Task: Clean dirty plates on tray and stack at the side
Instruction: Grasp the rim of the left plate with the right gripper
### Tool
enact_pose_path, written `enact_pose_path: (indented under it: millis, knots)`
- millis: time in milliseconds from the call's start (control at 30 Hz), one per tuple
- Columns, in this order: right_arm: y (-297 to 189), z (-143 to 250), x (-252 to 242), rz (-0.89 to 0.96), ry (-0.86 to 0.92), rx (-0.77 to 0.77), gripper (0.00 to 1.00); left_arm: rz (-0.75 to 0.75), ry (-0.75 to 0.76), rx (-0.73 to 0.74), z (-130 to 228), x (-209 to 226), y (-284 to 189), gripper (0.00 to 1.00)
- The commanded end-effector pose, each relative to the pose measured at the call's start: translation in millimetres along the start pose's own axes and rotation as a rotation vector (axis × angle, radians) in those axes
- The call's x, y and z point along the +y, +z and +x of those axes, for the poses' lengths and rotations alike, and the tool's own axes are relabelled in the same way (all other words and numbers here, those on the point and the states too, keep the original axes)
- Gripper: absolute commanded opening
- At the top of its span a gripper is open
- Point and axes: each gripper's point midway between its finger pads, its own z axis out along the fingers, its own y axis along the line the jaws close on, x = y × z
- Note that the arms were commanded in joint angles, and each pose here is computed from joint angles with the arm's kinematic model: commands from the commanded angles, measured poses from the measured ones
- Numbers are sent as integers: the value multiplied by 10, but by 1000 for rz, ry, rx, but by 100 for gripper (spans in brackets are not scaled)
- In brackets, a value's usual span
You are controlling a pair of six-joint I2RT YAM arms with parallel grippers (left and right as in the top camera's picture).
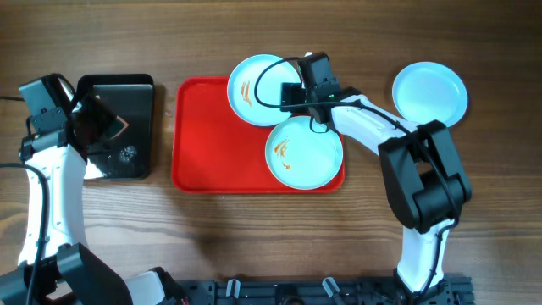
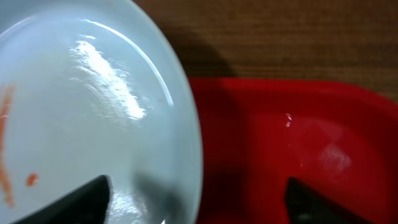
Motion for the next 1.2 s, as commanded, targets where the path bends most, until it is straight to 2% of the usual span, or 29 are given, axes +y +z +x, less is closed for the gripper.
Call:
enact_pose_path:
  millis: [0, 133, 200, 300, 400, 500, 667, 733, 833, 933, 1033, 1167]
  knots:
    - [102, 72, -50, 19, 2, 12, 60, 22, 14, -15, -60, -67, -22, 4]
    - [96, 41, 141, -85, 2, 11, 29, 22, 14, -16, -61, -67, -22, 4]
    - [89, 53, 210, -120, 6, 19, 4, 22, 14, -15, -60, -67, -22, 4]
    - [82, 68, 257, -147, 17, 30, 4, 22, 14, -15, -60, -67, -22, 4]
    - [-39, 86, 527, -298, 10, 70, 4, 28, 15, -13, -55, -78, -24, 4]
    - [-285, 88, 857, -464, 14, 114, 4, 166, 28, 0, -44, -330, -139, 4]
    - [-348, 343, 1099, -457, 58, 195, 4, 247, 44, -30, -77, -495, -402, 4]
    - [-314, 465, 1109, -387, 37, 204, 4, 322, 57, 26, 59, -650, -454, 4]
    - [-290, 677, 1103, -276, 38, 234, 4, 423, 116, 157, 454, -996, -515, 4]
    - [-258, 720, 989, -173, 48, 218, 4, 365, 203, 249, 860, -1153, -427, 4]
    - [-258, 731, 979, -169, 49, 222, 4, 279, 280, 334, 1222, -1188, -243, 4]
    - [-258, 748, 956, -157, 48, 227, 4, 268, 360, 455, 1688, -1340, 27, 4]
